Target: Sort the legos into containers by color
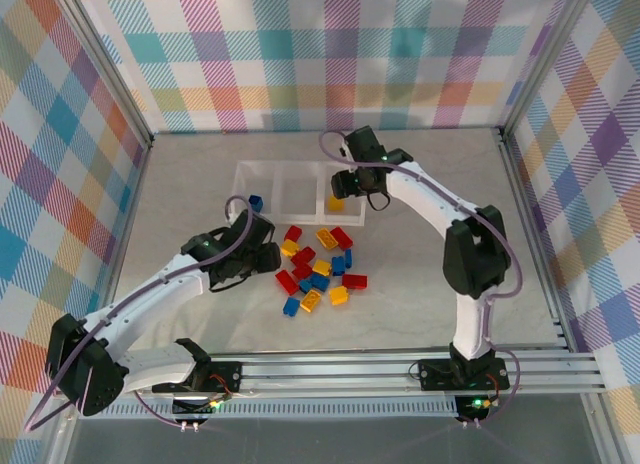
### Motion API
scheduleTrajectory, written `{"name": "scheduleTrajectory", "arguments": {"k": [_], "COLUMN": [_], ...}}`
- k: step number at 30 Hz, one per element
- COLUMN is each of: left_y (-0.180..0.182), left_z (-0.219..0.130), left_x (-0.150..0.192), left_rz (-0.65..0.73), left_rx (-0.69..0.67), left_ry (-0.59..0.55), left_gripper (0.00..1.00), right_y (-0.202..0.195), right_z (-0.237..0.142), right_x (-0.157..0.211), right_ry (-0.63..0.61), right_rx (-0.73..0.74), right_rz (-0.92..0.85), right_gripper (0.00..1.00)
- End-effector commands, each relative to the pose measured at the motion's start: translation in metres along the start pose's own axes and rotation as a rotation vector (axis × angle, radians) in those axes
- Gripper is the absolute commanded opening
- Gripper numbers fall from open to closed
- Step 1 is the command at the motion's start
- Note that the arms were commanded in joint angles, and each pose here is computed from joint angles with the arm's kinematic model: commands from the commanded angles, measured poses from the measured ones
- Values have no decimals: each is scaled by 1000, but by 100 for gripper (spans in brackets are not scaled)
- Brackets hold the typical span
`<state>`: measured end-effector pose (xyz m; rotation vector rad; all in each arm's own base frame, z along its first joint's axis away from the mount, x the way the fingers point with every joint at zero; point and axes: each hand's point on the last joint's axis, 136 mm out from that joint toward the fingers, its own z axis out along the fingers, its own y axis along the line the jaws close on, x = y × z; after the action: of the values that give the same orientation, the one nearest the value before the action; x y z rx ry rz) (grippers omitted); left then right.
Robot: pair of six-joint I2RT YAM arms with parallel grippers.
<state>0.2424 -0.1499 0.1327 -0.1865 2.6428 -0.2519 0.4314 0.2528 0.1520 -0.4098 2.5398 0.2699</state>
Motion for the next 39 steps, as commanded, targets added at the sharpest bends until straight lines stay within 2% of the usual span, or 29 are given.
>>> {"name": "scheduleTrajectory", "arguments": {"k": [1, 9, 19, 27, 39], "left_y": [-17, -27, -36, -33, -25], "left_z": [18, 56, 81, 88, 82], "left_x": [17, 38, 43, 43, 41], "left_rz": [-53, -13, -4, 24, 48], "left_rx": [54, -37, -60, -100, -124], "left_ry": [57, 159, 188, 200, 189], "left_gripper": [60, 59, 59, 57, 58], "right_y": [0, -7, -26, -36, -36], "right_z": [-34, -65, -98, -107, -110], "right_x": [6, 55, 92, 105, 106], "right_ry": [-48, -39, -41, -40, -45], "right_rx": [-40, -56, 7, 48, 48], "right_rz": [47, 100, 102, 102, 97], "right_gripper": [65, 65, 69, 69, 71]}}
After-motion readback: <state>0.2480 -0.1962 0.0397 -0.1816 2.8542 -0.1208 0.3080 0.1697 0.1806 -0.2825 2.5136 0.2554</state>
